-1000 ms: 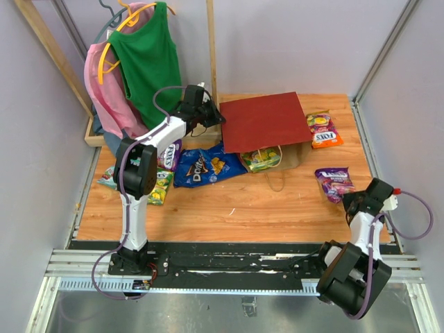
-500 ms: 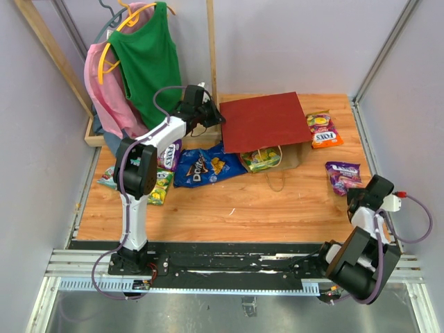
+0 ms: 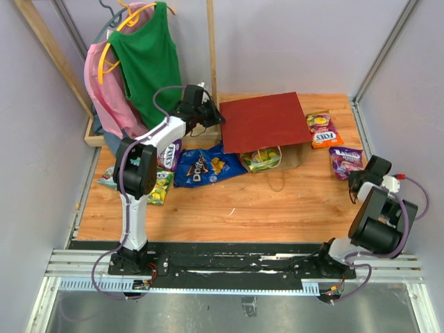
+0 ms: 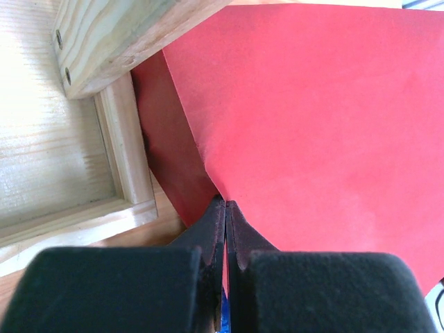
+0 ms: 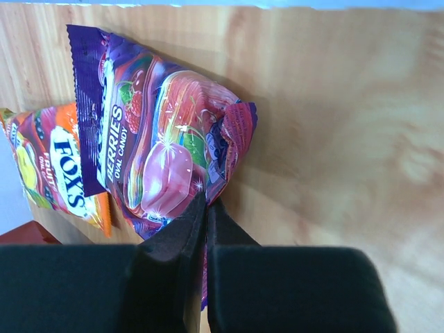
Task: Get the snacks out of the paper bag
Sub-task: Place the snack at the center of the board.
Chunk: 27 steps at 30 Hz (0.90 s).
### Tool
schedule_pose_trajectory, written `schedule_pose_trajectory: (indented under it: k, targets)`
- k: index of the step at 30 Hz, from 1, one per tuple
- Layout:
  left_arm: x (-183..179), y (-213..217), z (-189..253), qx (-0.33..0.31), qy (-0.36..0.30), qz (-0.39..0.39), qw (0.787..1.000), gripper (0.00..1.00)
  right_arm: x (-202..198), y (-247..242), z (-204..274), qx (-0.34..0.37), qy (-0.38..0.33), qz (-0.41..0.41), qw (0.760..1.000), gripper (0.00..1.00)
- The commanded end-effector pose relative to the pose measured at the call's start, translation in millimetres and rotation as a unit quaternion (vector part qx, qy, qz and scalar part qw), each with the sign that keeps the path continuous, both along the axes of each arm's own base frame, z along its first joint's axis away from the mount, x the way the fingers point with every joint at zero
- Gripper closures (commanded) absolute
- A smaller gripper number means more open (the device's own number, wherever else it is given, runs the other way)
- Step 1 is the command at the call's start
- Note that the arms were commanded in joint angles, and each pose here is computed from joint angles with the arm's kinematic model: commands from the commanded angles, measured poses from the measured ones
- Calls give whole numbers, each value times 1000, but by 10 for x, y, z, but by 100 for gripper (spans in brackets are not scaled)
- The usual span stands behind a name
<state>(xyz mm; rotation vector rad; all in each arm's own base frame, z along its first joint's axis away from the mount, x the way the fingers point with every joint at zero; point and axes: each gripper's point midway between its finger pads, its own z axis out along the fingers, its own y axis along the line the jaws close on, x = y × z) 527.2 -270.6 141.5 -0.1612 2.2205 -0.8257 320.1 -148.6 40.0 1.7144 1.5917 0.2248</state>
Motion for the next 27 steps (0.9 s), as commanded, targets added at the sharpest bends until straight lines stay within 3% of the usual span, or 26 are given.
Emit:
schedule_pose_trajectory:
  k: [1, 11, 12, 13, 16, 18, 19, 23, 27]
  targets:
    - [127, 120, 49, 8, -16, 10, 1000, 100, 399, -57, 55, -2, -15, 35, 999, 99]
    - [112, 131, 81, 9, -18, 12, 1000, 100, 1075, 168, 203, -28, -10, 197, 980, 98]
    - [110, 128, 81, 8, -18, 11, 1000, 100, 1081, 196, 231, -35, -12, 204, 978, 93]
    - [109, 129, 86, 8, -19, 11, 1000, 100, 1081, 240, 264, -42, -17, 212, 976, 81]
    - [111, 136, 101, 9, -20, 12, 1000, 99, 1008, 392, 375, -57, -26, 233, 970, 30]
    - [109, 137, 92, 9, -19, 13, 1000, 99, 887, 465, 460, -70, -15, 236, 969, 6]
    - [113, 139, 89, 9, -19, 13, 1000, 99, 817, 498, 522, -80, -9, 236, 969, 0]
    - [114, 129, 96, 8, -19, 11, 1000, 99, 488, 612, 831, -139, -4, 208, 968, 2]
    - [121, 125, 107, 6, -20, 11, 1000, 99, 313, 862, 1282, -231, -21, 210, 950, 1]
